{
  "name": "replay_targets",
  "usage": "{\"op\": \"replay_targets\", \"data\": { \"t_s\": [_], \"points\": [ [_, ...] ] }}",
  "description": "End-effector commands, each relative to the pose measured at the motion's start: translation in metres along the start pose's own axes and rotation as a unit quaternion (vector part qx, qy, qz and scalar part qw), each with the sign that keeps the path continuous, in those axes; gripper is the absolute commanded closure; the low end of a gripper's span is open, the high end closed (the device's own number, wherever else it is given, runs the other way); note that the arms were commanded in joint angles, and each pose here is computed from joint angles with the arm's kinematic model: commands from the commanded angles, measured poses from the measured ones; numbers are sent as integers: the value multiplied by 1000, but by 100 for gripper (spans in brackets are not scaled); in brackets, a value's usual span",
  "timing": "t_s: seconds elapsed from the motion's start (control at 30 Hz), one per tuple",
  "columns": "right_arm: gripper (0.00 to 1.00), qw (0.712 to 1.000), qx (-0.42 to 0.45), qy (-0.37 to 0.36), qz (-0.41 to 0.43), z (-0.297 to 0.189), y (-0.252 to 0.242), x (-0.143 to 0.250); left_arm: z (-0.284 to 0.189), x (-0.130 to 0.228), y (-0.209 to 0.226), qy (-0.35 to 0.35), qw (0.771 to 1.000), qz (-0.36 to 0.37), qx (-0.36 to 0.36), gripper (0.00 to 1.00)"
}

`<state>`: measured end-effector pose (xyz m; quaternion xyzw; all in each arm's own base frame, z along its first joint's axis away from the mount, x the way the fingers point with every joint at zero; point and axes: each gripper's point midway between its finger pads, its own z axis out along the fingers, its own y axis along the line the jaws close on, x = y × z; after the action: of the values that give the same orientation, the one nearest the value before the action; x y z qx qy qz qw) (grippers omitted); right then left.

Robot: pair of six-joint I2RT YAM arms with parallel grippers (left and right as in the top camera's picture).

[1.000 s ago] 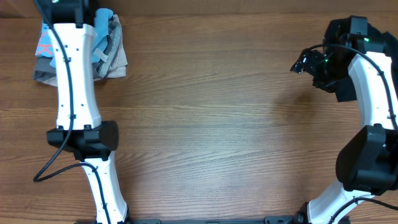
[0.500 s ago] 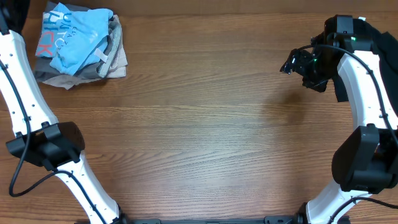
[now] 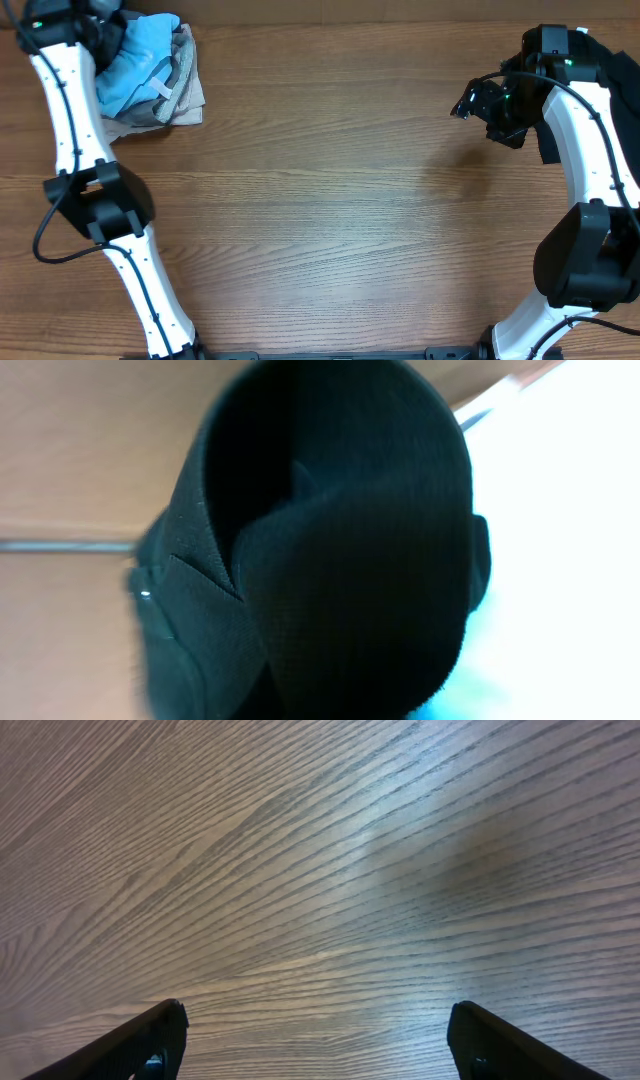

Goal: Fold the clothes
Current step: 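Carry the folded shirt with the left gripper onto the clothes stack top-left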

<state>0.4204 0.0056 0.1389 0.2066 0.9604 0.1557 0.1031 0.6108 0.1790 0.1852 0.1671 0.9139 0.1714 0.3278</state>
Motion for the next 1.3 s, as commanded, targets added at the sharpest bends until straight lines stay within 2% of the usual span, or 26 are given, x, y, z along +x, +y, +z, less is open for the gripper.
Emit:
{"op": "replay_targets", "data": {
  "t_s": [0.0, 0.03, 0.07, 0.1, 0.13, 0.2, 0.3, 0.47, 0.57, 0.7, 0.83, 0.87, 1.1, 1.2, 1.27],
  "points": [
    [12, 1000, -4, -1, -2, 1, 3, -1, -5, -40, -73, -35, 991, -85, 98, 96],
    [12, 1000, -4, -1, -2, 1, 3, -1, -7, -42, -86, -28, 989, -92, 110, 96],
    [12, 1000, -4, -1, -2, 1, 3, -1, -8, -44, -96, -23, 988, -94, 118, 88],
    [12, 1000, -4, -1, -2, 1, 3, -1, -10, -47, -109, -17, 987, -91, 127, 53],
    [12, 1000, -4, -1, -2, 1, 3, -1, -12, -48, -119, -12, 987, -85, 135, 0],
    [11, 1000, -4, -1, -2, 1, 3, -1, -15, -53, -135, -8, 987, -79, 143, 0],
    [12, 1000, -4, -1, -4, 1, 3, -1, -33, -72, -129, -27, 980, -142, 135, 0],
    [11, 1000, -4, -1, -4, 1, 3, -1, -98, -90, -74, -75, 971, -203, 99, 0],
    [12, 1000, -4, -1, -4, 1, 3, -1, -116, -79, -34, -83, 963, -249, 68, 0],
    [12, 1000, -4, -1, -4, 1, 3, -1, -84, -40, 4, -54, 954, -291, 43, 0],
    [12, 1000, -3, -1, -4, 1, 2, -1, -26, -7, 12, -24, 950, -309, 39, 0],
    [12, 1000, -3, 1, -3, 1, 2, 0, 4, 9, 2, -2, 949, -310, 47, 0],
    [12, 1000, -1, 8, -1, 1, 1, 3, 90, 76, -65, 112, 940, -307, 95, 0],
    [12, 1000, -1, 8, -1, 1, 1, 3, 93, 80, -74, 123, 939, -304, 102, 0],
    [11, 1000, -2, 5, -2, 0, 2, 2, 81, 64, -64, 101, 942, -306, 95, 0]
  ]
}}
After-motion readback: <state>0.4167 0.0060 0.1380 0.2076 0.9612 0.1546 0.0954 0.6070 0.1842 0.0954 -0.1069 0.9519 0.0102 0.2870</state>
